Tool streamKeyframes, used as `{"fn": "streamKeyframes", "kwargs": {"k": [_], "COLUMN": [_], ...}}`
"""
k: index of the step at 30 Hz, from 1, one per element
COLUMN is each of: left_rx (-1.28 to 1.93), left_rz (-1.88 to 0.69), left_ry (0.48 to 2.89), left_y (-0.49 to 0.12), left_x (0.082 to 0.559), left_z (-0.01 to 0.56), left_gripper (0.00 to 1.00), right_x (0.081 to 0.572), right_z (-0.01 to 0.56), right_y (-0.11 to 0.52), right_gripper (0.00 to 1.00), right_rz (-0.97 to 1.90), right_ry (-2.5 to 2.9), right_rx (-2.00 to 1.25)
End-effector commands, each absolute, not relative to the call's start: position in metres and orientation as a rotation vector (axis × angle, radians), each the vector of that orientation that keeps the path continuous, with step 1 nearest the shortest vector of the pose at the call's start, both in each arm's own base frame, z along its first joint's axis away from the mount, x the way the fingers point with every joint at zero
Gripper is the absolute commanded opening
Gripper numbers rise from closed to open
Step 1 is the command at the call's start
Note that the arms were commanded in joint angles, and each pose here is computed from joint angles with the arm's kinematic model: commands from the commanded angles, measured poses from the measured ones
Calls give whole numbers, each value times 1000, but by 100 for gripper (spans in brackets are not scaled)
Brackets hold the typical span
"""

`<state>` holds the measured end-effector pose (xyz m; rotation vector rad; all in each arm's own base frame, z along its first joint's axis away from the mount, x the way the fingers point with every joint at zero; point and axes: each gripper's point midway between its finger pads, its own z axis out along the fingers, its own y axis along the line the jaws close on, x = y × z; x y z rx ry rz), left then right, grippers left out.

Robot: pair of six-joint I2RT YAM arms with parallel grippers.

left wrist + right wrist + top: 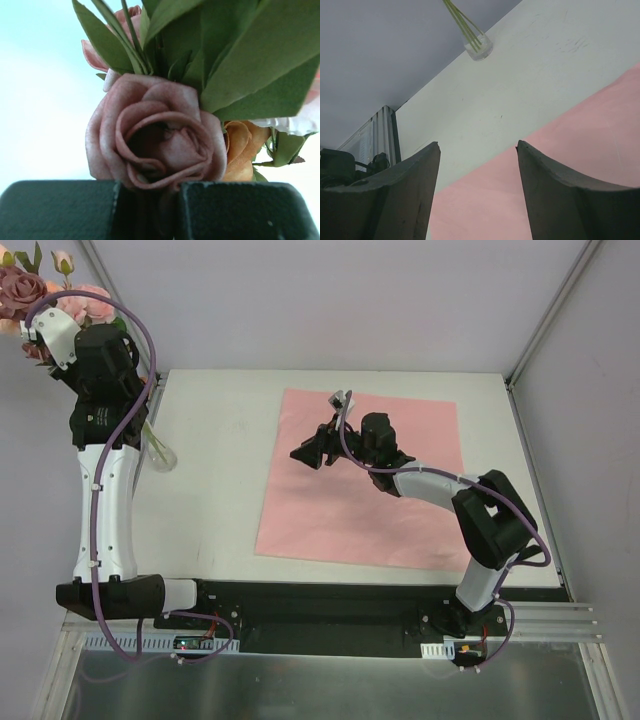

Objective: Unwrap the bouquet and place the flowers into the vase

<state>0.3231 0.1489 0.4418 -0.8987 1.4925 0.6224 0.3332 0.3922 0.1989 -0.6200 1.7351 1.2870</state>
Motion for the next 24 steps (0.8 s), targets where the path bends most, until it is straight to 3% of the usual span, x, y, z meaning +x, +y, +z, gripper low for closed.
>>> {"fn": "streamKeyframes", "kwargs": {"k": [1,11,24], "left_rx": [-889,-837,-818], "left_rz": [633,698,674], "left_ry": [1474,1519,1613], "left_y": [152,155,149], "left_x": [325,335,344], "left_z": [454,452,408], "left_gripper": [0,0,0], "right_x": [339,340,341], "right_z": [225,224,221], "right_y": [399,400,401], "right_gripper": [66,66,66], "right_rz": [1312,1315,1316], "right_ry": [1645,1652,1663], "right_rx": [-638,-639,-641]}}
